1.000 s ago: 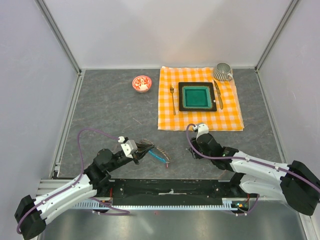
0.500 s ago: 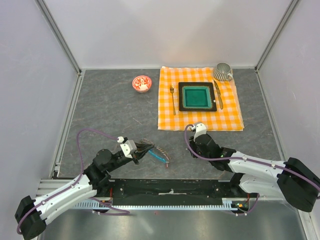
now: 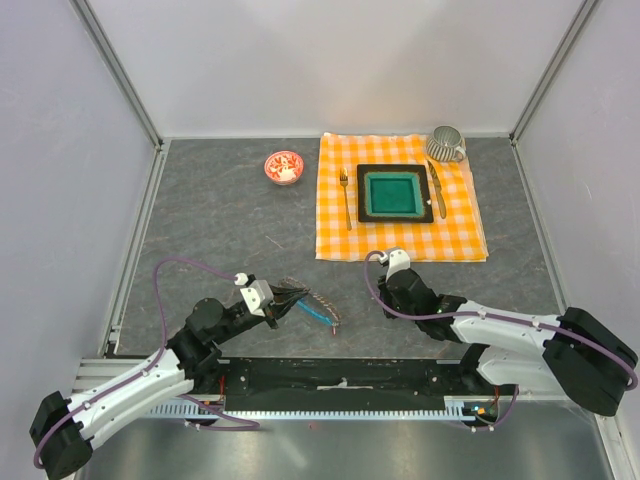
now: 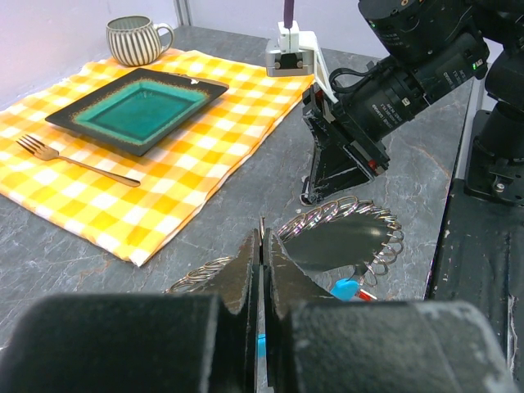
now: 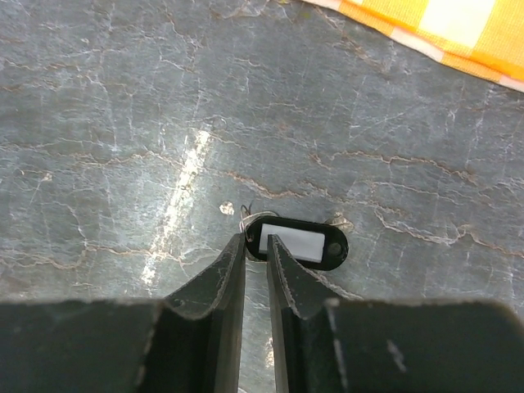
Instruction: Put the keys on the keyring
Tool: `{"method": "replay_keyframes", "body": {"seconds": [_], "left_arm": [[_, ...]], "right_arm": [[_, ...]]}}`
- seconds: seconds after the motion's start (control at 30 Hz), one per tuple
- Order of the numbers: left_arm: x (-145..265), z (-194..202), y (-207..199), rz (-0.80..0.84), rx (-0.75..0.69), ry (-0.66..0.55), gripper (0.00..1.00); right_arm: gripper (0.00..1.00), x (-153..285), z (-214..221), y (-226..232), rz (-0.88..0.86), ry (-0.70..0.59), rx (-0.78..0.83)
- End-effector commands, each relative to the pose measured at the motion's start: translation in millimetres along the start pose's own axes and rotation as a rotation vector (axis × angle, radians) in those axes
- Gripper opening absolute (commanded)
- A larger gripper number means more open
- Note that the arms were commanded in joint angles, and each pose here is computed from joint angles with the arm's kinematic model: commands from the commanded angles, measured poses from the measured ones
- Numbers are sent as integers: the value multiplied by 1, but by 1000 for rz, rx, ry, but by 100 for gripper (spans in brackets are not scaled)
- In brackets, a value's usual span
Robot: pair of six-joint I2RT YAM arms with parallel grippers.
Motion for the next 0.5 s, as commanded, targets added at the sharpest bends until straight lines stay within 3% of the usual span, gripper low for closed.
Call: {"method": "replay_keyframes", "body": {"seconds": [0.0,0.47], "left_arm": [[-4,-24,0,3,-35,-98,2],[-3,-24,0,3,-35,-99,2]], "right_arm": [[23,-2,-1,3,-17,-8,7],[25,1,-7,4,-23,-34,19]]}}
Point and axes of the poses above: each gripper's point midway between its finger pads, its own x axis back along the fingers, its own y axis along the line the jaws close on, z = x × y, the point moved 8 cm from there along x, back along the fingers, and after that the axes turned 4 degrees about x, right-handed, at the moved point
